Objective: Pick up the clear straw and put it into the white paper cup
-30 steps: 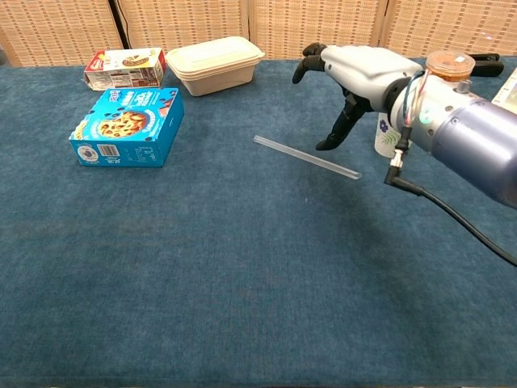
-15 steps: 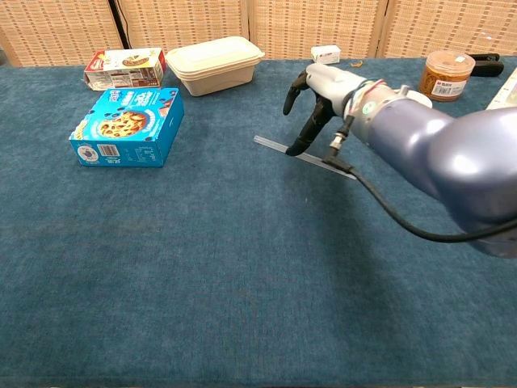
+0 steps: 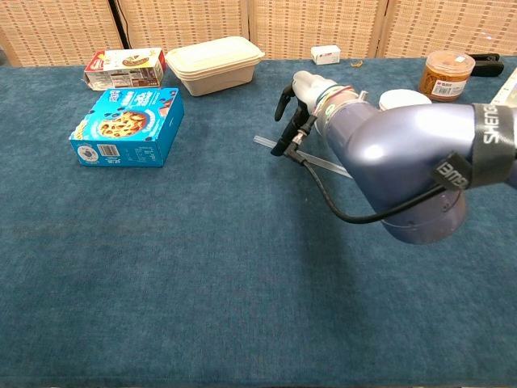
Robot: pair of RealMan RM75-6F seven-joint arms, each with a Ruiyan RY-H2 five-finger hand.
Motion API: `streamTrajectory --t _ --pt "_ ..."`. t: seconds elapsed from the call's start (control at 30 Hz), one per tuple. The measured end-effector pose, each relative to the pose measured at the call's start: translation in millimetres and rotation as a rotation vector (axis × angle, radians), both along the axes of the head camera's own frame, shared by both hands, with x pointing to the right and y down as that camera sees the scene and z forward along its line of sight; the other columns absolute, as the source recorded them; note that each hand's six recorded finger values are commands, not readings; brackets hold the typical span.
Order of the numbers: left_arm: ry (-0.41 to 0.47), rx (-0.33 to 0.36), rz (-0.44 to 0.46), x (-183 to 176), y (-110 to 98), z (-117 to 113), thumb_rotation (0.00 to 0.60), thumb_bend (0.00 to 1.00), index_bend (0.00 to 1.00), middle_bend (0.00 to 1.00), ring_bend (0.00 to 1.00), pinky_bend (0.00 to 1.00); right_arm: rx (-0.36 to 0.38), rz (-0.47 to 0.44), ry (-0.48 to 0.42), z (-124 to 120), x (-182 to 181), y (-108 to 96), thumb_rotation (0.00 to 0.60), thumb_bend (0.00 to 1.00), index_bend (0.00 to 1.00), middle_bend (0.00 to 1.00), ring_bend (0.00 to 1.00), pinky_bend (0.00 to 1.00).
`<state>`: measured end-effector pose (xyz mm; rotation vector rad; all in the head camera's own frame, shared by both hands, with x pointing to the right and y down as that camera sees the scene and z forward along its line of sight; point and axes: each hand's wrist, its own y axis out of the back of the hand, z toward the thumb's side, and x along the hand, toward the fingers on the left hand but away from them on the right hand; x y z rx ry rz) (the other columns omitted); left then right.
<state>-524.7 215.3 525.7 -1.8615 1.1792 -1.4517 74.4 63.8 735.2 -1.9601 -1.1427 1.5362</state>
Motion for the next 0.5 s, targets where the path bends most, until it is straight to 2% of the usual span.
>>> streamTrajectory --t 0.17,0.5 --pt "0.000 -0.002 0.001 0.7 -0.2 0.6 0.600 0.00 0.00 0.00 0.00 0.00 -0.017 0.019 0.001 2.4 -1.3 -0.8 0.600 0.01 0.40 0.00 0.00 0.00" --pt "0.001 -0.005 0.001 0.8 -0.2 1.0 0.600 0.01 0.00 0.00 0.00 0.00 -0.044 0.031 0.013 9.7 3.4 0.9 0.600 0.17 0.44 0.00 0.00 0.00"
